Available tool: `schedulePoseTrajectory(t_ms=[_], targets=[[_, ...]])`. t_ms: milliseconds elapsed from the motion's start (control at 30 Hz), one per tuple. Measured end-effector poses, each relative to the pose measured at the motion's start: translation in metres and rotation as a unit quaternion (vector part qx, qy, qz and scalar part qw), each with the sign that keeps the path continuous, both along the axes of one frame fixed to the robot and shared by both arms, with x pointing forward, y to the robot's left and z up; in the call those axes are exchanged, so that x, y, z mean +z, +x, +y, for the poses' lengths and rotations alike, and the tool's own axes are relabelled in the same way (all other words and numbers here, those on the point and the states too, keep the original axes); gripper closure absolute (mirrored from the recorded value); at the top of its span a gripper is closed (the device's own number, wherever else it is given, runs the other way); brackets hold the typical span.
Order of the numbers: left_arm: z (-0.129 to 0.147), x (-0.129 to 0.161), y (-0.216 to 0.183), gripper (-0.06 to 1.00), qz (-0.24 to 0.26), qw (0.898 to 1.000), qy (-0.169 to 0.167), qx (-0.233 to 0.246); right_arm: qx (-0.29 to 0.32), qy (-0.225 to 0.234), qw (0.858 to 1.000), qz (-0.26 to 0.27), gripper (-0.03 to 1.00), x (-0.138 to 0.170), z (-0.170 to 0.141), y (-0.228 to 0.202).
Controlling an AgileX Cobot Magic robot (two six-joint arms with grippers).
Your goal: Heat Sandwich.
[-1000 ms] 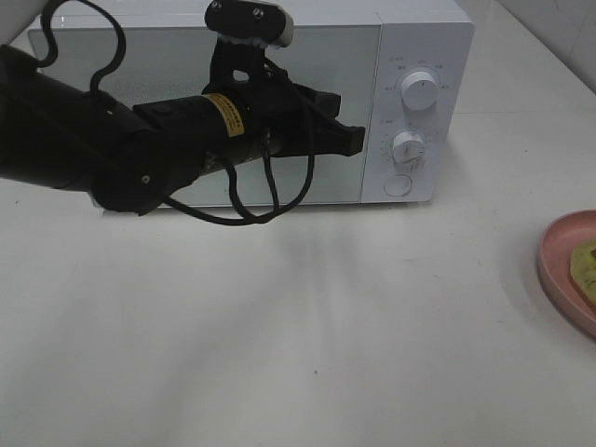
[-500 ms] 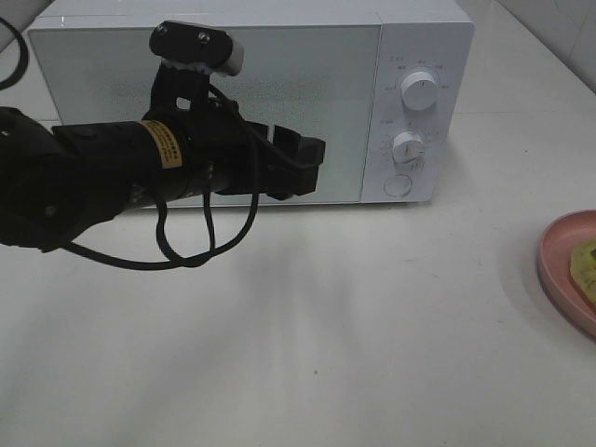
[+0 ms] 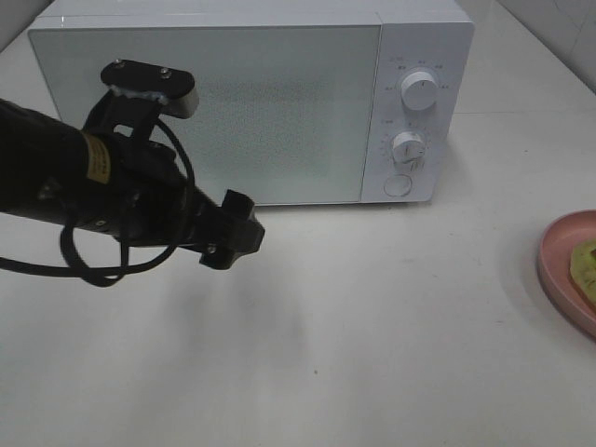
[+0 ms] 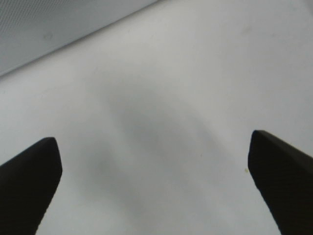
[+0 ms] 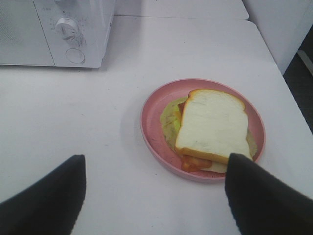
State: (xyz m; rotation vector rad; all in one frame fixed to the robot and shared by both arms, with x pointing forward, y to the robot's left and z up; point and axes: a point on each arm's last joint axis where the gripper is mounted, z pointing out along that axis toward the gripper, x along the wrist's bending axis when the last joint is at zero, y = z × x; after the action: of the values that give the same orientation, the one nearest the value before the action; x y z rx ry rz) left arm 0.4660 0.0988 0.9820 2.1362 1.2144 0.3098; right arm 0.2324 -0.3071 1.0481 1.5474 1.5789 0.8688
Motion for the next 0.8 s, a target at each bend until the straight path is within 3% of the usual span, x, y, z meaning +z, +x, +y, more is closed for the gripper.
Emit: schedulePoseTrajectory(t_ms=[333, 533, 800], targets=[[0.053, 0.013, -0.004, -0.04, 0.088, 0.99, 0.076, 0.077, 0.0, 0.0, 1.0, 0.0, 0.21, 0.0, 0.0, 0.0], [0.099, 0.021, 0.0, -0.04, 0.137, 0.973, 0.103, 0.155, 0.0, 0.0, 1.0, 0.0, 0.21, 0.0, 0.0, 0.0], [0.144, 0.032, -0.005, -0.04, 0.178, 0.953, 0.118, 0.216, 0.0, 0.0, 1.0, 0.0, 0.21, 0.0, 0.0, 0.0]])
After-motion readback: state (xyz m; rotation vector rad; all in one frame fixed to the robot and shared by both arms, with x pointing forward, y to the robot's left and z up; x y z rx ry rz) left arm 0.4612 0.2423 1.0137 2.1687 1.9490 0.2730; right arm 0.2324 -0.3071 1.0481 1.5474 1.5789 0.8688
